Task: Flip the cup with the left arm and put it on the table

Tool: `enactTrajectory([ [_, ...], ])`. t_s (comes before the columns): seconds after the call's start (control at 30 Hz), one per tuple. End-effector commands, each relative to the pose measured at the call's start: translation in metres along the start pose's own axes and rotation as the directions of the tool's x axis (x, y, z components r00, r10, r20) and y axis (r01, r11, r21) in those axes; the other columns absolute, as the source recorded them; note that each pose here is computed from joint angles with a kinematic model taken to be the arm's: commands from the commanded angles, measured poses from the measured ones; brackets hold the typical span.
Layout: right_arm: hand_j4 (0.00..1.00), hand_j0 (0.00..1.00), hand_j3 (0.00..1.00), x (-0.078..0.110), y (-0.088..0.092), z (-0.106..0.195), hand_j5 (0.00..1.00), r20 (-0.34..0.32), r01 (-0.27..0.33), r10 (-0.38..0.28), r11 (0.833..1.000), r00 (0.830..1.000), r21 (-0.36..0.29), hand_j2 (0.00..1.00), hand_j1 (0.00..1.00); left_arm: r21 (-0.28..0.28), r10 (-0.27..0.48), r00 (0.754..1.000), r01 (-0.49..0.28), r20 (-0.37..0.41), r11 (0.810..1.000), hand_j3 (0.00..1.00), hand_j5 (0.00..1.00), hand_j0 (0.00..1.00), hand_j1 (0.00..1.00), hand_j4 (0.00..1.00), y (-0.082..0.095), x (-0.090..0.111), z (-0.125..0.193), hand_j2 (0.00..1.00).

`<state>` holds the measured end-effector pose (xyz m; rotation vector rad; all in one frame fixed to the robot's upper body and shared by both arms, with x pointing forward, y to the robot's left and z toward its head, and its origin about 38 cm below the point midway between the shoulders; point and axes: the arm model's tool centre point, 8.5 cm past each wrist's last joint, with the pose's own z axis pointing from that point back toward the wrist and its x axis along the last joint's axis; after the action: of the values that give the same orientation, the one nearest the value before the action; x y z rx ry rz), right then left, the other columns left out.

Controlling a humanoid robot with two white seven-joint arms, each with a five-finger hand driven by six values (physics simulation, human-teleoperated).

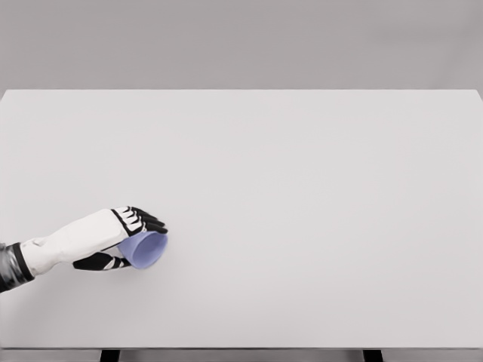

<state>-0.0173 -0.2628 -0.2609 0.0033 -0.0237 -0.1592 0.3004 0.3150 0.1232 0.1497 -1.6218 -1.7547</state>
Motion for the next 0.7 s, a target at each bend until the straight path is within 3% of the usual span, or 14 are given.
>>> enactTrajectory([
  [0.0,1.0,1.0,1.0,0.0,0.0,0.0,1.0,0.0,0.0,0.0,1.0,1.0,0.0,1.0,1.0,0.003,0.009,1.0,-0.009,-0.007,1.0,0.73,0.73,0.73,0.73,0.73,-0.001,-0.002,0.001,0.73],
  [0.1,1.0,1.0,1.0,0.0,0.0,0.0,1.0,0.0,0.0,0.0,1.0,1.0,0.0,1.0,1.0,0.012,0.014,1.0,-0.014,-0.005,1.0,0.67,0.67,0.67,0.67,0.67,0.002,-0.003,0.001,0.67],
  [0.3,1.0,1.0,1.0,0.0,0.0,0.0,1.0,0.0,0.0,0.0,1.0,1.0,0.0,1.0,1.0,0.09,0.089,0.996,-0.09,0.014,0.992,0.61,0.61,0.61,0.61,0.61,0.019,-0.003,0.002,0.61],
  [0.53,1.0,1.0,1.0,0.0,0.0,0.0,1.0,0.0,0.0,0.0,1.0,1.0,0.0,1.0,1.0,0.179,0.179,0.983,-0.182,0.032,0.967,0.58,0.58,0.58,0.58,0.58,0.046,-0.01,0.011,0.58],
  [0.67,1.0,1.0,1.0,0.0,0.0,0.0,1.0,0.0,0.0,0.0,1.0,1.0,0.0,1.0,1.0,0.206,0.235,0.972,-0.229,-0.002,0.951,0.58,0.58,0.58,0.58,0.58,0.048,-0.024,0.022,0.58],
])
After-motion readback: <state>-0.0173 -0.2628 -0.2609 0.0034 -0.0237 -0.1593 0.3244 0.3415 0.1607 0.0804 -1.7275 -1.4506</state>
